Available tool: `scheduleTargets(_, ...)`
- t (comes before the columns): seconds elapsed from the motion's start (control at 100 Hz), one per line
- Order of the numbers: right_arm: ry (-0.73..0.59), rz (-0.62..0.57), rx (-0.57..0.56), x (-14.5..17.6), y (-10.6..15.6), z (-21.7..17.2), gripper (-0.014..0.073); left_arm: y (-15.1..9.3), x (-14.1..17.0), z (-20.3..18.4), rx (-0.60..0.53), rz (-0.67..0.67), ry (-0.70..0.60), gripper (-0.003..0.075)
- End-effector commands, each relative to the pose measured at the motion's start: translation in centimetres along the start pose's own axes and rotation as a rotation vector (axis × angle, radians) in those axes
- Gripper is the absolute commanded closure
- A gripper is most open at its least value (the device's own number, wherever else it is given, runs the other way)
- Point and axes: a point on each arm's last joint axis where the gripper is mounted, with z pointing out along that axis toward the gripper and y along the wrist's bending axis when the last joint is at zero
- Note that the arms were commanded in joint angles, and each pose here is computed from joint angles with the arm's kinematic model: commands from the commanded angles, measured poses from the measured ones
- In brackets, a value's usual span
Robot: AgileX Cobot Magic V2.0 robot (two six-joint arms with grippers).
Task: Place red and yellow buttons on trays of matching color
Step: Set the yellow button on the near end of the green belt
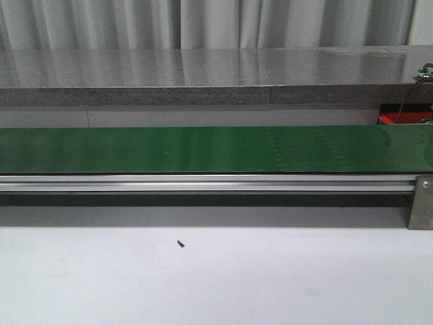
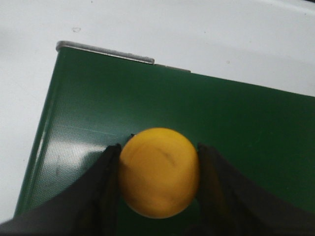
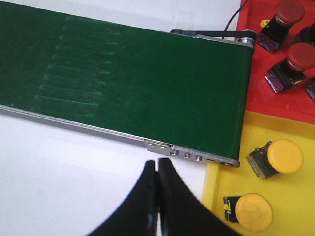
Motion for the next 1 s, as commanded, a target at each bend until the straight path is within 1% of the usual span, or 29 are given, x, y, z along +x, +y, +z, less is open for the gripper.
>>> scheduleTargets(0.0, -0.101, -0.008, 0.018, -1.1, 0.0, -1.1, 0.0655, -0.7, -1.2, -2.0, 0.001, -0.001, -0.118, 0.0738)
scheduleTargets(0.12, -0.101, -0.008, 0.018, -1.1, 0.0, -1.1, 0.0655, -0.7, -1.1, -2.0, -0.001, -0.001, -0.117, 0.0731)
scheduleTargets(0.17, -0.101, -0.008, 0.018, -1.1, 0.0, -1.1, 0.0655, -0.7, -1.1, -2.0, -0.001, -0.001, -0.117, 0.0705)
scheduleTargets(0.22, -0.101, -0.008, 0.018, -1.1, 0.0, -1.1, 0.0655, -0.7, -1.0, -2.0, 0.0, -0.001, -0.115, 0.066)
scheduleTargets(0.29, -0.101, -0.008, 0.018, -1.1, 0.0, -1.1, 0.0655, -0.7, -1.0, -1.9, 0.003, 0.0, -0.106, 0.057)
scheduleTargets(0.34, -0.101, -0.008, 0.018, -1.1, 0.0, -1.1, 0.0655, -0.7, -0.9, -1.9, 0.006, 0.002, -0.099, 0.0477)
scheduleTargets(0.36, -0.101, -0.008, 0.018, -1.1, 0.0, -1.1, 0.0655, -0.8, -0.9, -1.9, 0.007, 0.002, -0.094, 0.0452)
scheduleTargets(0.41, -0.101, -0.008, 0.018, -1.1, 0.0, -1.1, 0.0655, -0.8, -0.8, -2.0, 0.011, 0.003, -0.086, 0.0354)
scheduleTargets(0.46, -0.101, -0.008, 0.018, -1.1, 0.0, -1.1, 0.0655, -0.9, -0.9, -2.1, 0.016, 0.003, -0.083, 0.028)
scheduleTargets(0.53, -0.101, -0.008, 0.018, -1.1, 0.0, -1.1, 0.0655, -1.1, -1.0, -2.6, 0.026, -0.003, -0.094, 0.0213)
scheduleTargets(0.58, -0.101, -0.008, 0.018, -1.1, 0.0, -1.1, 0.0655, -1.3, -1.1, -3.1, 0.03, -0.005, -0.108, 0.02)
scheduleTargets(0.79, -0.101, -0.008, 0.018, -1.1, 0.0, -1.1, 0.0655, -2.2, -1.7, -6.2, 0.043, 0.006, -0.197, 0.0204)
scheduleTargets(0.99, -0.101, -0.008, 0.018, -1.1, 0.0, -1.1, 0.0655, -2.6, -3.7, -9.0, 0.033, 0.029, -0.319, 0.0204)
